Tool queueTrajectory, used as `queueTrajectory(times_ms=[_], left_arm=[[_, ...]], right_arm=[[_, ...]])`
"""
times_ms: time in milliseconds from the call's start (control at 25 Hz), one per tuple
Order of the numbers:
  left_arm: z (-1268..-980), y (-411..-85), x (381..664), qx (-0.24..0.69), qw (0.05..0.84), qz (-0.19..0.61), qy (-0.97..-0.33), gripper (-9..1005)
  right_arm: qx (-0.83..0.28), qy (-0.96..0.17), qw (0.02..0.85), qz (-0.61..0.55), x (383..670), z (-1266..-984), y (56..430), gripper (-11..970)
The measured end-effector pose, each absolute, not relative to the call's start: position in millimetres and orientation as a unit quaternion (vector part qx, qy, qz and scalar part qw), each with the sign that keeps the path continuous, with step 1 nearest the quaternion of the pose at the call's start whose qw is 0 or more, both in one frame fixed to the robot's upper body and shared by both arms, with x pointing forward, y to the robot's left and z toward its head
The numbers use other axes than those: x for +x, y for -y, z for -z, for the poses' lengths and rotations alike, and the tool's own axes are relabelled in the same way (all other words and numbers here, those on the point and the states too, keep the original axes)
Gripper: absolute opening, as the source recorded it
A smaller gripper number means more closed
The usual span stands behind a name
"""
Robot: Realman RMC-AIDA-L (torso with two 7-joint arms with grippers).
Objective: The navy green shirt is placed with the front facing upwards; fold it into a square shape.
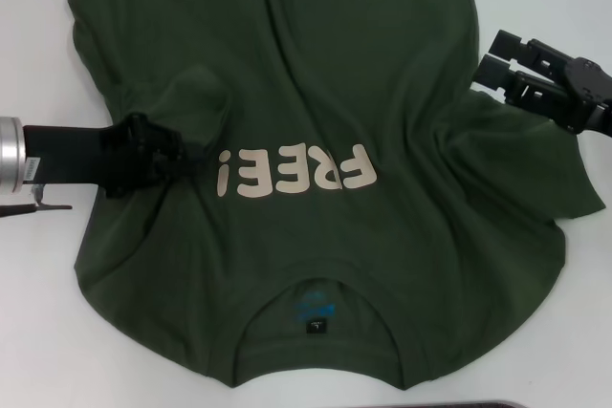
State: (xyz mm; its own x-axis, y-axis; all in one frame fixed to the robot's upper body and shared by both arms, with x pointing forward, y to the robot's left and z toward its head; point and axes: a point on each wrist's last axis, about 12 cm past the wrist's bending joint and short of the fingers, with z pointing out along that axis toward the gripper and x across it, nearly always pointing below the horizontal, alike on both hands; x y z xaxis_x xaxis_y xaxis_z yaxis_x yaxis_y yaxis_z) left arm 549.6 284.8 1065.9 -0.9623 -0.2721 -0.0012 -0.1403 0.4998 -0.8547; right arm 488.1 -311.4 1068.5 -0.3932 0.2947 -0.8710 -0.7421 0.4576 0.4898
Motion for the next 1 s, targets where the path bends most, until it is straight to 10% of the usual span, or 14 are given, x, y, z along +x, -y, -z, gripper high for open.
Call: queueTrajectory(times_ms=[400, 720, 1000], left_arm=[[-1064, -295, 545, -0.115, 0.090, 0.484, -0.863, 274], [-1062, -299, 546, -0.102, 0.102, 0.463, -0.875, 761], [-1065, -302, 549, -0.096, 0.111, 0.456, -0.878, 778]], right_arm=[[-0.166, -0.672, 0.527, -0.493, 489, -1069, 312, 912], [-0.167, -0.670, 0.528, -0.493, 491, -1071, 311, 912], [-0.166, -0.669, 0.531, -0.494, 492, -1071, 311, 912]])
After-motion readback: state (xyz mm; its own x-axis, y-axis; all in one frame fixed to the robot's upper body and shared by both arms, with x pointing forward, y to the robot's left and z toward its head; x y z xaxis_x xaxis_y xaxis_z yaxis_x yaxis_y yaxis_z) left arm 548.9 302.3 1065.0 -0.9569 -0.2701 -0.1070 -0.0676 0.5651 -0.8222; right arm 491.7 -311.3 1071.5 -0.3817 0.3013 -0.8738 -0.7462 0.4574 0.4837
